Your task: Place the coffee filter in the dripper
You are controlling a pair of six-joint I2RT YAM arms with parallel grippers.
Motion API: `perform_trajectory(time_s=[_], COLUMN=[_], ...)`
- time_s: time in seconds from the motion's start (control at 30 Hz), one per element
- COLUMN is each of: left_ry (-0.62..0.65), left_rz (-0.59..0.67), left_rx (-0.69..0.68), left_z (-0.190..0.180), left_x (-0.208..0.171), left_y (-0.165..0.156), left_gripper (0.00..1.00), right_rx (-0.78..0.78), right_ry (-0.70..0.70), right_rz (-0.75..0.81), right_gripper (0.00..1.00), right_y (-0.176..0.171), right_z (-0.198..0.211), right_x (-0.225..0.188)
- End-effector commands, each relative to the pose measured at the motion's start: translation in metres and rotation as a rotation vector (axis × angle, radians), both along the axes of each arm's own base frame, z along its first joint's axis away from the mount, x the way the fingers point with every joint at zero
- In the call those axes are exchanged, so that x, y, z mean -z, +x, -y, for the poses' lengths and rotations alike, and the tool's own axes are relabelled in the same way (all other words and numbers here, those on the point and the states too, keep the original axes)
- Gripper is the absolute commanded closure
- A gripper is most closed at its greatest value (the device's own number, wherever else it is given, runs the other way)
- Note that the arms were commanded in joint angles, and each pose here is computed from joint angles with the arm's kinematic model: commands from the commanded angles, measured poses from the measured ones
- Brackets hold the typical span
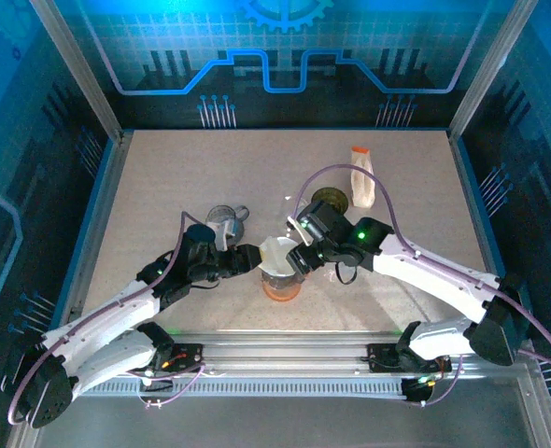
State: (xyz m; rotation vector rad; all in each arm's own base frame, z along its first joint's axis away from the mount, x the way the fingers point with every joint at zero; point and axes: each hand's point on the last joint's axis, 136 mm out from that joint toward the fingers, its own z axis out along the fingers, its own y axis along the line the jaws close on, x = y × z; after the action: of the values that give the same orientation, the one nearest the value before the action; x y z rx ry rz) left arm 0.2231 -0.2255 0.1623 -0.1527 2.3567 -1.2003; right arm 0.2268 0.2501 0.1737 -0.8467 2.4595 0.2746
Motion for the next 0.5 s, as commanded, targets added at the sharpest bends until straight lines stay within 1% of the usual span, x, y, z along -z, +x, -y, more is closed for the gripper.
perform_trajectory(time_s=[0.0,0.17,0.3,0.47], left_ry=[-0.002,-0.002,-0.004,-0.003], left_rz=[-0.011,-0.012,-0.008,-0.007], left_rx=[0.007,0.007,0.006,0.008], left_z=[0.000,0.000,0.000,0.000], left_x=[0.004,0.005,0.004,0.004], left_y=[-0.004,-0.004,-0.004,-0.005], left_gripper=[0.55,0.55,0.55,0.55], right_rx=[0.022,0.042,0.059,0.084], right_ry=[0.032,0.078,0.080,0.090], right_rz=[0.029,0.035,0.017,0.023], right_gripper=[0.29,0.29,0.29,0.34], right_y=[0.000,-0.002,-0.006,-0.011], right_z=[-0.001,-0.007,-0.007,-0.006], right_x=[-0.015,-0.023,-0.017,-0.013])
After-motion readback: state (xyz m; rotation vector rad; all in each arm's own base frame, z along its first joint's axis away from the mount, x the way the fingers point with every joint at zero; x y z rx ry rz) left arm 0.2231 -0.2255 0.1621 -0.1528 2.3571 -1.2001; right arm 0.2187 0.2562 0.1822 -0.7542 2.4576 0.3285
